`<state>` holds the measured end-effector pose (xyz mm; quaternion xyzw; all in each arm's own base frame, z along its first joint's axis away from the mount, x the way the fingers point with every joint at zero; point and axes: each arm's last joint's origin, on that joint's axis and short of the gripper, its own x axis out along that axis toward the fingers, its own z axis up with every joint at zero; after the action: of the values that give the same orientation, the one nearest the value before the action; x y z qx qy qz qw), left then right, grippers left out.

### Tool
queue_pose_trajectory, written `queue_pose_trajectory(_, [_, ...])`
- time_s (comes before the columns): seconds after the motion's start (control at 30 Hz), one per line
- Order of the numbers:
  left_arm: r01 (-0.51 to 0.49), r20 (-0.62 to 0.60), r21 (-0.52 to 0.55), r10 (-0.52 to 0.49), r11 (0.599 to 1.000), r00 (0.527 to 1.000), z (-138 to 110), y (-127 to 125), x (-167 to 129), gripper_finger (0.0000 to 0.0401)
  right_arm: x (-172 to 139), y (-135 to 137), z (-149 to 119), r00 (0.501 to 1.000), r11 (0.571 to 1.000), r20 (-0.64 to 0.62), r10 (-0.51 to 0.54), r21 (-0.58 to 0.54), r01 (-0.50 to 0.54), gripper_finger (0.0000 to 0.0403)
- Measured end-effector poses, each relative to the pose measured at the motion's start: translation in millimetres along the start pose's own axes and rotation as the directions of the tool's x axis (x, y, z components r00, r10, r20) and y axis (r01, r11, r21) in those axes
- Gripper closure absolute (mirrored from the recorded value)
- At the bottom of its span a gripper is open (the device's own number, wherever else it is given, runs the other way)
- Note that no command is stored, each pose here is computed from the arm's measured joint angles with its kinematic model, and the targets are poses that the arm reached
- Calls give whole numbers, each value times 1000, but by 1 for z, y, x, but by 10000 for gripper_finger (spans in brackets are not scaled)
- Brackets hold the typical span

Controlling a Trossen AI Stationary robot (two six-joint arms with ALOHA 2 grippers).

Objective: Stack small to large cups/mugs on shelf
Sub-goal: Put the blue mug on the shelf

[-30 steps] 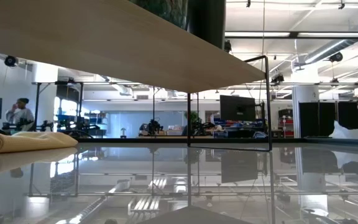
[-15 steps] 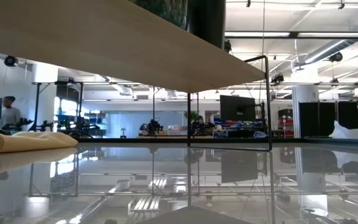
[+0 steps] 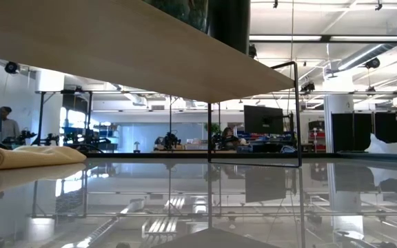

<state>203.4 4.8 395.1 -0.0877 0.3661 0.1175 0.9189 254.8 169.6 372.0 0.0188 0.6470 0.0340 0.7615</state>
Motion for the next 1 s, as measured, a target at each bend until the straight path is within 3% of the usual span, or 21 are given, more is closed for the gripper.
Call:
queue_pose_trajectory(0.27, [-15, -29, 9, 15, 1000, 999, 4, -3, 16, 294, 29, 21, -11, 994, 998, -102, -41, -59, 35, 303])
queue_pose_trajectory(0.63, [-17, -51, 14, 18, 1000, 999, 5, -5, 24, 294, 42, 34, -68, 959, 973, -283, 3, 223, 63, 296])
queue_pose_trajectory(0.77, [-18, -40, 11, 19, 1000, 999, 4, -4, 19, 294, 46, 34, -80, 948, 948, -318, 0, 302, 101, 265])
queue_pose_trajectory(1.0, [-33, -39, 14, 34, 999, 999, -1, 0, 6, 294, 67, 40, -85, 946, 933, -324, -30, 330, 143, 211])
